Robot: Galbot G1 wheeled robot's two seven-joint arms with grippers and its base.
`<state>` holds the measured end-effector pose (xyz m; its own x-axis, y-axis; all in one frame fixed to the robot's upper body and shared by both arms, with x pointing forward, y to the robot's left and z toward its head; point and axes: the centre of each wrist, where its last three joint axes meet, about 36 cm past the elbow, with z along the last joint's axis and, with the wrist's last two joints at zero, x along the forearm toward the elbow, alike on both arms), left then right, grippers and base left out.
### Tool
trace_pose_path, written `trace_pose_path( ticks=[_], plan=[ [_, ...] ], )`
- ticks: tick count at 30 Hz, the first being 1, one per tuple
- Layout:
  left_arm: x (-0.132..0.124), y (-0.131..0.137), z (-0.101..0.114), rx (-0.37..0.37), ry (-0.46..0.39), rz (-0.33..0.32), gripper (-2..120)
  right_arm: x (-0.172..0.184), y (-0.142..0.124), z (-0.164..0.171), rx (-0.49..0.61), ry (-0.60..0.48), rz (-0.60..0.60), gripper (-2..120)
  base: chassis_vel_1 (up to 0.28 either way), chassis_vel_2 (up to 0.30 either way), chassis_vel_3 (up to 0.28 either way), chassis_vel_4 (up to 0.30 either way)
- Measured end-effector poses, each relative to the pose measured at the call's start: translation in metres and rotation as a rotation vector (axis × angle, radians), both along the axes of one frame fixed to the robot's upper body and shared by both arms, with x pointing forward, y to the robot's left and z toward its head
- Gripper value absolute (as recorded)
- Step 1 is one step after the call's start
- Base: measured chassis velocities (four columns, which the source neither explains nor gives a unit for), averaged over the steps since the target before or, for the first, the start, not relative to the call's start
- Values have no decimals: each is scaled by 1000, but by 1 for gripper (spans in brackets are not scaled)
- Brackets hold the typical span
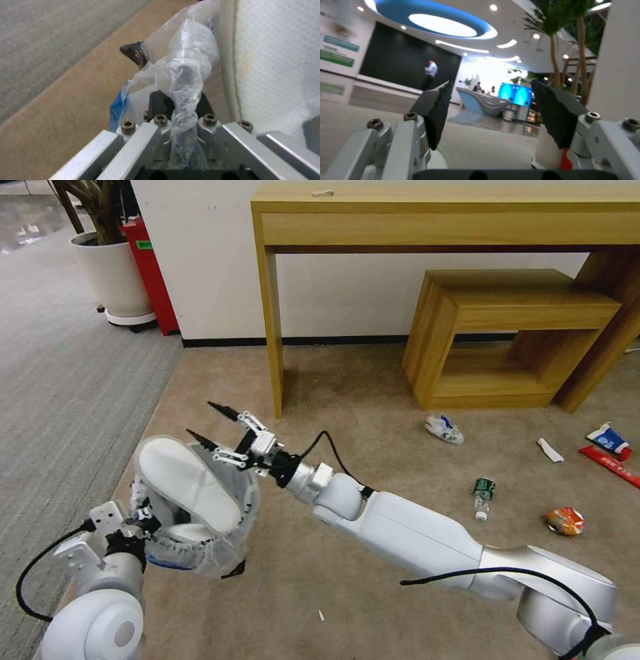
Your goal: Pick up the trash bin and place the garbage on the floor into it.
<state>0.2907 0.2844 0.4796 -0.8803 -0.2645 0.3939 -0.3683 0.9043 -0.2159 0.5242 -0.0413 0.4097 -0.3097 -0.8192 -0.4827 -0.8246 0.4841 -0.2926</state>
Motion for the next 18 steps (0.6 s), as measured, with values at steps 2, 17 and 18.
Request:
trace_pose_path(
  ticks=[2,17,18],
  plan=[
    [-3,-4,0,-11,11,-18,3,1,-11,-3,-5,6,-20,66,0,0,0,0],
    [-8,-17,8,-46,14,-256,3,-5,-131,-21,-16,141,-217,70,0,0,0,0],
    [-7,-16,8,-41,4,-266,3,-5,-134,-21,-15,140,-221,70,0,0,0,0]
  ],
)
